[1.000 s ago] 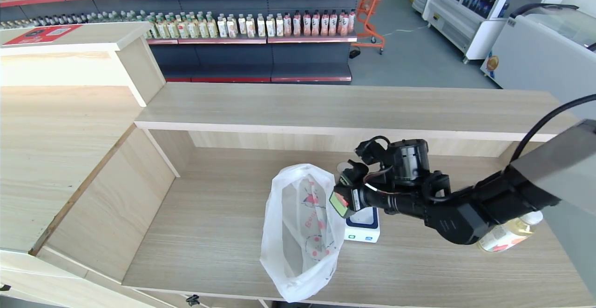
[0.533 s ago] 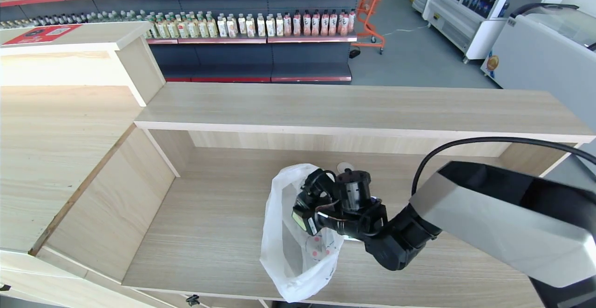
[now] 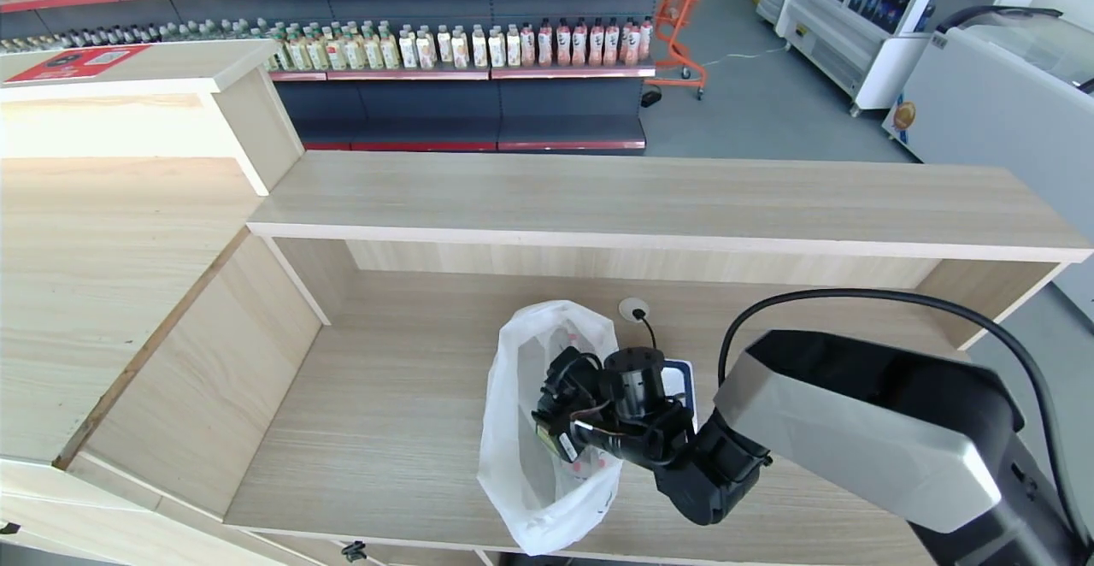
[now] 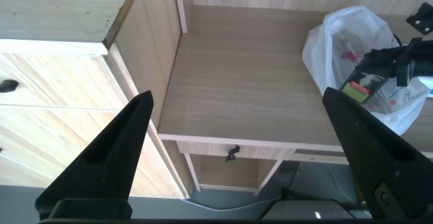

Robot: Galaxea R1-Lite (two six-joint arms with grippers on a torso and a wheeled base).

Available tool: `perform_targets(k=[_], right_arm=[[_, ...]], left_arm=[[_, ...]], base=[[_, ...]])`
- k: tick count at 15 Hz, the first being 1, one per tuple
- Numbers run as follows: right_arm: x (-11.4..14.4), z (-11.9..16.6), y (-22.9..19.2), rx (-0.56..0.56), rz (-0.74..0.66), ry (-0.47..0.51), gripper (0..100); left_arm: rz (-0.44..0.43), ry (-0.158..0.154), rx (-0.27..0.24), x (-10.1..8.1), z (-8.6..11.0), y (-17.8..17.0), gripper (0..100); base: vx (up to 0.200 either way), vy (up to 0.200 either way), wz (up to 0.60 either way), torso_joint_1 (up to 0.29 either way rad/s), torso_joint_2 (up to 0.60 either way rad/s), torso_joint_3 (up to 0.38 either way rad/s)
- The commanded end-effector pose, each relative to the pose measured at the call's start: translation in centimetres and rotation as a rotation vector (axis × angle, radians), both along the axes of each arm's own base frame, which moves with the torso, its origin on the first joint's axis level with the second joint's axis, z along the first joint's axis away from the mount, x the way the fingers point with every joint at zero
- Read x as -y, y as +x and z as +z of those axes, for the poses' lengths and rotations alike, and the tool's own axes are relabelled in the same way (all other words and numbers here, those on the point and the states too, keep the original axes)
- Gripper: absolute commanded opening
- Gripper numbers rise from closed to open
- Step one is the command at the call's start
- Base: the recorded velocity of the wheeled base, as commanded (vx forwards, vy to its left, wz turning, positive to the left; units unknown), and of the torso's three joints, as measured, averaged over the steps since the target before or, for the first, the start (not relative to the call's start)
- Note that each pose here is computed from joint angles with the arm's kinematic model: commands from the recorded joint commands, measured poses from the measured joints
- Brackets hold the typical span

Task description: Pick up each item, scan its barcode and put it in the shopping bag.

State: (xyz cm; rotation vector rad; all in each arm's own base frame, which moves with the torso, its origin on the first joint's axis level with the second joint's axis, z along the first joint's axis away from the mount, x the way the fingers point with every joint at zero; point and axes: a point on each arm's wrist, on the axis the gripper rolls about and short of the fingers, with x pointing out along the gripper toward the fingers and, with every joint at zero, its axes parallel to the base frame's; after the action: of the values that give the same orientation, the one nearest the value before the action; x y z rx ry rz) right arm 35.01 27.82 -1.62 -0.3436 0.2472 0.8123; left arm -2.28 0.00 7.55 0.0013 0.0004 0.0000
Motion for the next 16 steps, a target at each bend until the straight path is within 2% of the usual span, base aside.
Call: perform_targets(k=[1,3,4,5,7,8,9,10,12,14,16], right_arm=[[0.1,-0.1,-0.2,-0.022,-0.011,0.025,100],[0.3,1.3,-0.3,-0.055,-0.039,0.095,100],[1.2,4.7,-0.8,-0.101,-0.072,0.191,100],[2.4,6.9,-1.2,-0.152,-0.097,0.252,100],[7.8,12.8,-3.0,-0.264,-0.205,0.376,100],[9.5,14.7,-3.7,-0.289,-0.215,0.435,100],[13.9,20.1,-6.0,-0.381,-0.231,0.626,100],[16.5,22.2,-7.8,-0.392,-0.301,0.63,100],[20.8,25.5,-12.5,-0.335,-0.383,0.529,100],[23.0,26.3,-16.1,-0.294,-0.438,0.452,100],[24.1,26.0,-18.8,-0.257,-0.505,0.395,100]], left_arm=[[0.0,0.0,0.0,0.0,0.0,0.0,100],[0.0,0.0,0.0,0.0,0.0,0.0,100],[-0.002,0.0,0.0,0.0,0.0,0.0,100],[0.0,-0.001,0.0,0.0,0.0,0.0,100],[0.0,0.0,0.0,0.0,0.0,0.0,100],[0.0,0.0,0.0,0.0,0.0,0.0,100],[0.0,-0.001,0.0,0.0,0.0,0.0,100],[0.0,-0.001,0.0,0.0,0.0,0.0,100],[0.0,0.0,0.0,0.0,0.0,0.0,100],[0.0,-0.001,0.0,0.0,0.0,0.0,100],[0.0,0.0,0.0,0.0,0.0,0.0,100]], base=[[0.0,0.0,0.0,0.0,0.0,0.0],[0.0,0.0,0.0,0.0,0.0,0.0],[0.0,0.0,0.0,0.0,0.0,0.0],[0.0,0.0,0.0,0.0,0.0,0.0],[0.0,0.0,0.0,0.0,0.0,0.0],[0.0,0.0,0.0,0.0,0.0,0.0],[0.0,0.0,0.0,0.0,0.0,0.0],[0.0,0.0,0.0,0.0,0.0,0.0],[0.0,0.0,0.0,0.0,0.0,0.0],[0.0,0.0,0.0,0.0,0.0,0.0],[0.0,0.0,0.0,0.0,0.0,0.0]])
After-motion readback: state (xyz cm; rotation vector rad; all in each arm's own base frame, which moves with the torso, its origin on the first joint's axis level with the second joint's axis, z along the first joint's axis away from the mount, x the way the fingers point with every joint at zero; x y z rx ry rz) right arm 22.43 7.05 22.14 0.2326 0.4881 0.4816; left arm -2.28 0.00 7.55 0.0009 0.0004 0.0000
